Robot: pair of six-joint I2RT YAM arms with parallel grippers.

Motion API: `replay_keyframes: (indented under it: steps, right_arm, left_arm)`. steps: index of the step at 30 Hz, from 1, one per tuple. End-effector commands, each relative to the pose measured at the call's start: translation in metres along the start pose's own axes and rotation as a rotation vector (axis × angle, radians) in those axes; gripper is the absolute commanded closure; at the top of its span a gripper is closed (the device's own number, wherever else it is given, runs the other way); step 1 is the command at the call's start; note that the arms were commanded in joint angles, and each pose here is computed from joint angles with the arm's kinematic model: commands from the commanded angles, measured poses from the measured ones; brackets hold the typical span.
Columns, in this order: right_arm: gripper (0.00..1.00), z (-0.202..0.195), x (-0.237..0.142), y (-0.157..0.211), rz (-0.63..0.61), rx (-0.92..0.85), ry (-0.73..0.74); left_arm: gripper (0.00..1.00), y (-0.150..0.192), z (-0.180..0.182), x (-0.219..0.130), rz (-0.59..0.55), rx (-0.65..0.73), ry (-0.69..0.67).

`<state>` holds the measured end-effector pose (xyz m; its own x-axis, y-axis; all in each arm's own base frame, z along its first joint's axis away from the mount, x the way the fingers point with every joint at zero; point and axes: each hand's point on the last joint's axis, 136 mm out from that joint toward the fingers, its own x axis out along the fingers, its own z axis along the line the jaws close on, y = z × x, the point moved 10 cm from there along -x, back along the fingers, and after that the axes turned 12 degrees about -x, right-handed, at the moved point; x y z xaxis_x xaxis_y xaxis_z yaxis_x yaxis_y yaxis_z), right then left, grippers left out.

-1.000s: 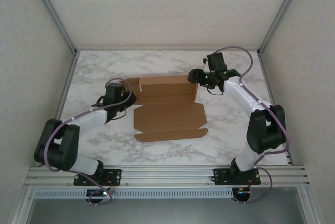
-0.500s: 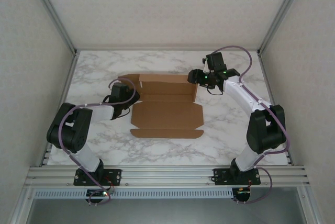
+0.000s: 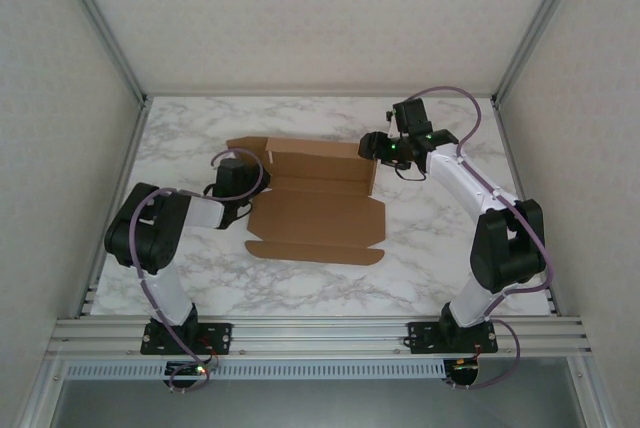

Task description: Fold the paper box

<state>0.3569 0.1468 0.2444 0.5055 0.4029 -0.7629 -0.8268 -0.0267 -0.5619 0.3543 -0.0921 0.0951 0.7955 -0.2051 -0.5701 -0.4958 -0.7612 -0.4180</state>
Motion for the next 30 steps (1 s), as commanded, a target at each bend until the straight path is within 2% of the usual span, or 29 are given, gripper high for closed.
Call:
replay_keyframes:
  steps: [1,7,18,22,26,30]
  right_arm:
    - [0.34,0.000,0.007,0.006,0.062,-0.019,0.018]
    - [0.35,0.000,0.008,0.008,0.063,-0.020,0.000]
    - [0.35,0.000,0.010,0.010,0.068,-0.021,-0.002]
    - [0.35,0.000,0.010,0.010,0.070,-0.018,-0.002]
    - [0.35,0.000,0.009,0.010,0.072,-0.022,-0.003]
    - [0.35,0.000,0.008,0.009,0.073,-0.023,-0.002]
  left_arm:
    - [0.44,0.009,-0.001,0.005,0.052,-0.001,0.074]
    - [0.44,0.014,-0.018,0.006,0.129,0.014,0.267]
    - [0.44,0.014,-0.038,-0.016,0.123,0.052,0.395]
    - [0.44,0.025,-0.040,-0.009,0.176,0.067,0.391]
    - [0.44,0.033,-0.038,0.000,0.225,0.018,0.386]
    - [0.44,0.041,-0.040,0.010,0.250,0.038,0.339]
